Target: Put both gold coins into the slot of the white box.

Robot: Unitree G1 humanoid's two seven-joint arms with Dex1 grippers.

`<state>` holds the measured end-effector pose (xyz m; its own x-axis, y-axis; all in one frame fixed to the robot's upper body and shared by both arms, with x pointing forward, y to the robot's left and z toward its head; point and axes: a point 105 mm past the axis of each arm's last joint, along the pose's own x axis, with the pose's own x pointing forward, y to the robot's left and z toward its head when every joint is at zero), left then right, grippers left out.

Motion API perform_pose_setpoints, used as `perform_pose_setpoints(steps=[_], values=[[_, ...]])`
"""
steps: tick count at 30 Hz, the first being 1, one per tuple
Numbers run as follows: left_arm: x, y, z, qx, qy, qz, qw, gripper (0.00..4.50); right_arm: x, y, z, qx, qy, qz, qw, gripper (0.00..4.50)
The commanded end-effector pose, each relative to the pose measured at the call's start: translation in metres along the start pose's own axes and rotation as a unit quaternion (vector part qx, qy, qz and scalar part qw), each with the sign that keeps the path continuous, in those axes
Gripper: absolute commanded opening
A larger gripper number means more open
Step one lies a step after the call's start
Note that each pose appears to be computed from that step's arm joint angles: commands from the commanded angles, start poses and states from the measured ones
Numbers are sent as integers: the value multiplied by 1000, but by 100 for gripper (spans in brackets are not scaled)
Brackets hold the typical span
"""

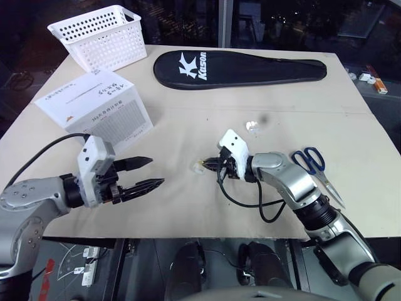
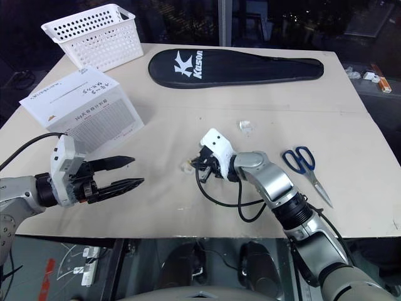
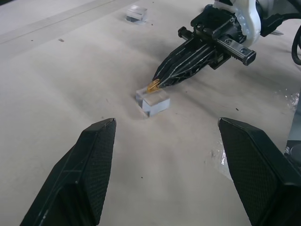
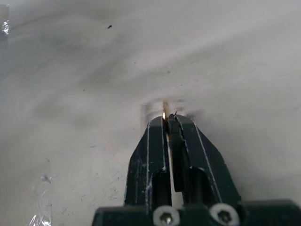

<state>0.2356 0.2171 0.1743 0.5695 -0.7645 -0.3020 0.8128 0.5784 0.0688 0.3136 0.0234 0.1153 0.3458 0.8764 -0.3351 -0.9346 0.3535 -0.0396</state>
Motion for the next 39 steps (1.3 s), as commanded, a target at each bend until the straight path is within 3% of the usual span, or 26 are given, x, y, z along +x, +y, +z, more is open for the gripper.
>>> perform_pose_setpoints(steps=[1, 12, 16, 21, 23, 27, 31, 39], values=[[1, -2, 13, 19, -18, -7, 1000, 351, -3, -1, 12, -18, -16, 2, 1000, 6], [21, -14, 45, -17, -74, -76, 994, 351, -60, 13, 74, 9, -144, 74, 987, 6], [35, -16, 63, -10, -95, -98, 991, 230, -74, 20, 85, 8, -156, 86, 984, 0], [49, -23, 75, -17, -111, -135, 984, 230, -83, 30, 95, -4, -163, 104, 981, 0], [55, -24, 78, -13, -116, -144, 983, 161, -86, 33, 98, -11, -165, 107, 980, 0], [60, -24, 82, -13, -119, -158, 980, 161, -90, 36, 102, -16, -172, 113, 978, 0], [62, -24, 84, -8, -121, -160, 980, 49, -92, 38, 103, -17, -175, 115, 978, 0], [63, -27, 87, -4, -125, -170, 978, 49, -93, 42, 102, -16, -175, 125, 976, 0]])
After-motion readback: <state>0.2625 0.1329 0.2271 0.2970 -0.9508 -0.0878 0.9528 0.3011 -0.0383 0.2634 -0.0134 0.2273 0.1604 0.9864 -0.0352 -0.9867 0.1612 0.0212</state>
